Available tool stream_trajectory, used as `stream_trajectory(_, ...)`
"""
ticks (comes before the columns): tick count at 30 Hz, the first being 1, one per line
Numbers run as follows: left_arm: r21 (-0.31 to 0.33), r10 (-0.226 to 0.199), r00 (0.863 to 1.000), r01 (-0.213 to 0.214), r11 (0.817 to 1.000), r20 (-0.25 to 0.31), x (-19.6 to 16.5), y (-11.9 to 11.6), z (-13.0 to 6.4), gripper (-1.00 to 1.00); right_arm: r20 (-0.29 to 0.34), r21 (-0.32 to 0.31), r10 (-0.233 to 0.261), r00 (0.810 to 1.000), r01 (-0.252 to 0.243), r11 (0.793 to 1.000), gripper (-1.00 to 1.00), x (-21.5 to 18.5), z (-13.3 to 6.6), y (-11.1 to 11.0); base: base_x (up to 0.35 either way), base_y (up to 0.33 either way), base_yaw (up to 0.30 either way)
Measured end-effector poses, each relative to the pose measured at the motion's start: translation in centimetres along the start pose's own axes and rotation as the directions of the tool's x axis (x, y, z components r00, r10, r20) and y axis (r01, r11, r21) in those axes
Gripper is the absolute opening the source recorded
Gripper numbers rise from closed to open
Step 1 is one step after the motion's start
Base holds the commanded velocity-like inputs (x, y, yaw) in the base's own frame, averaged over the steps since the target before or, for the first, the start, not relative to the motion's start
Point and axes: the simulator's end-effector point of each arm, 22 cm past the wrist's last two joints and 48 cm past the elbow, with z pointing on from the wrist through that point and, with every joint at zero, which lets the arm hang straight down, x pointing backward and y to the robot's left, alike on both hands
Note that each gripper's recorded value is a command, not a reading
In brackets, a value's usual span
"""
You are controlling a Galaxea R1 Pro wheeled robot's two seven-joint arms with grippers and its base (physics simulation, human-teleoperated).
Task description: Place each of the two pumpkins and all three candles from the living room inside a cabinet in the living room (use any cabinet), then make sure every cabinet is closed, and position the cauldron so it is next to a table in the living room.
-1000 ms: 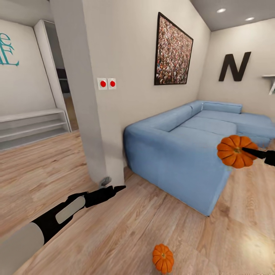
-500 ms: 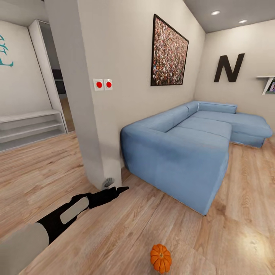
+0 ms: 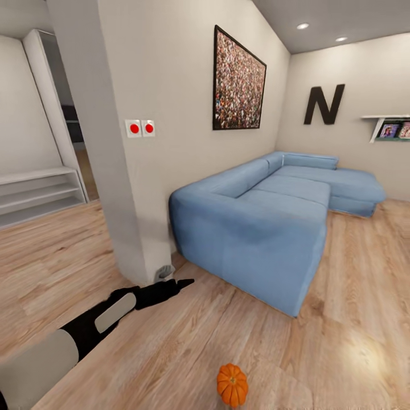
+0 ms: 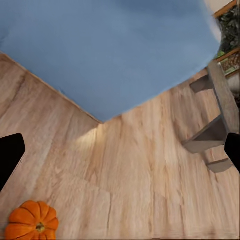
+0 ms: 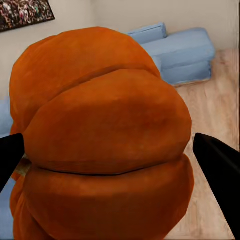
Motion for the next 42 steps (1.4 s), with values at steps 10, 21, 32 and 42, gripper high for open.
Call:
stream_trajectory(10,0.001,0.170,0.985,-0.170,0.986,-0.030,0.0,-2.1,1.1,1.00,-0.009,0.043,-0.029,1.000,0.029,0.999,-1.00,-0.3,-0.6,-0.8,0.000,0.000,-0.267)
stream_trajectory(21,-0.012,0.200,0.978,-0.201,0.979,-0.050,0.5,-1.7,0.9,1.00,-0.002,0.088,-0.079,0.997,0.079,0.993,-1.00,-1.4,-1.5,-1.1,0.017,0.003,-0.273)
stream_trajectory(32,-0.030,0.255,0.964,-0.258,0.966,-0.070,0.8,-1.3,0.8,1.00,0.004,0.082,-0.076,0.997,0.076,0.994,-1.00,-1.5,-1.6,-0.9,0.216,0.161,-0.276)
stream_trajectory(42,-0.032,0.265,0.961,-0.268,0.963,-0.075,0.9,-1.3,0.8,1.00,0.005,0.082,-0.077,0.997,0.077,0.994,-1.00,-1.5,-1.6,-0.9,0.245,0.189,-0.265)
